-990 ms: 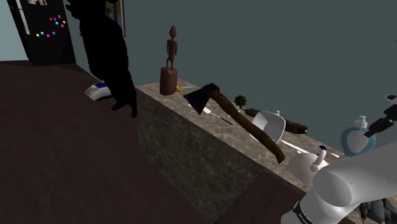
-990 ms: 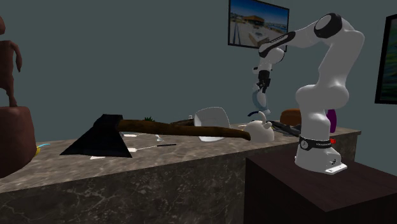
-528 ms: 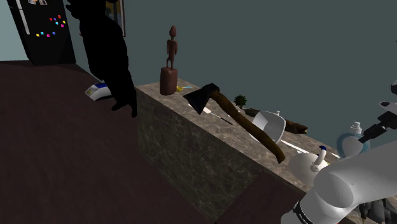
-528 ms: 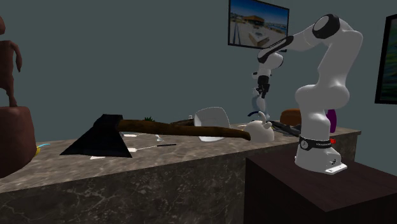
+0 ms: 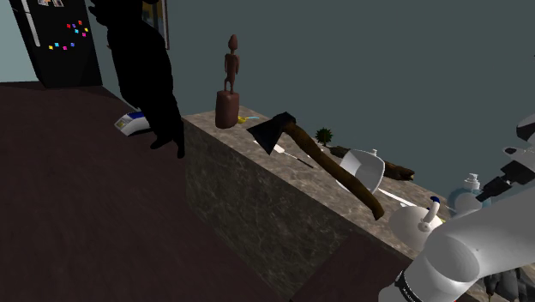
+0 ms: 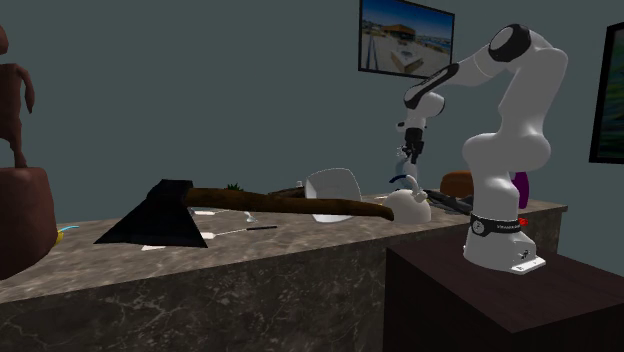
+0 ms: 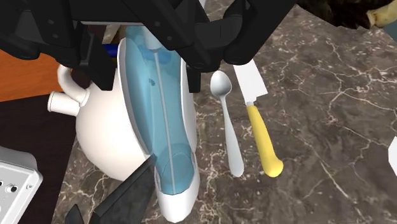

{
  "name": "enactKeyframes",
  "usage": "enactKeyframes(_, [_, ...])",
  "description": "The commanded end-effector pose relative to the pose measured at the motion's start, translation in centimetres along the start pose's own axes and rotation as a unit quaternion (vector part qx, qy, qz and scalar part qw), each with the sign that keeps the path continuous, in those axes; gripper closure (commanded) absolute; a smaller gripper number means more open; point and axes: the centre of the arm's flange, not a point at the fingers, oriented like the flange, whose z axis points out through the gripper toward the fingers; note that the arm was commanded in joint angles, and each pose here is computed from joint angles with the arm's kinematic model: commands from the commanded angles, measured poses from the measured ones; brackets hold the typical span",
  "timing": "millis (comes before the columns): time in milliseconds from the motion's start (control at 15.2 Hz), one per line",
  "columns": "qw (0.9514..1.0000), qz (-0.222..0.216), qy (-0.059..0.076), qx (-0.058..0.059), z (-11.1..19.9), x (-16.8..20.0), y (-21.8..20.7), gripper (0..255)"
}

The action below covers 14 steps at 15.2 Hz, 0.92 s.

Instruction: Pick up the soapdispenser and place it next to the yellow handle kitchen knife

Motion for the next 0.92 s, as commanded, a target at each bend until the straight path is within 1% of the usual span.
enactKeyframes(0, [1.0000,0.000,0.000,0.000,1.0,-0.3,0.4,255])
enactKeyframes(396, [1.0000,0.000,0.000,0.000,4.2,-1.3,1.2,255])
enactKeyframes(858, [1.0000,0.000,0.000,0.000,4.2,-1.3,1.2,255])
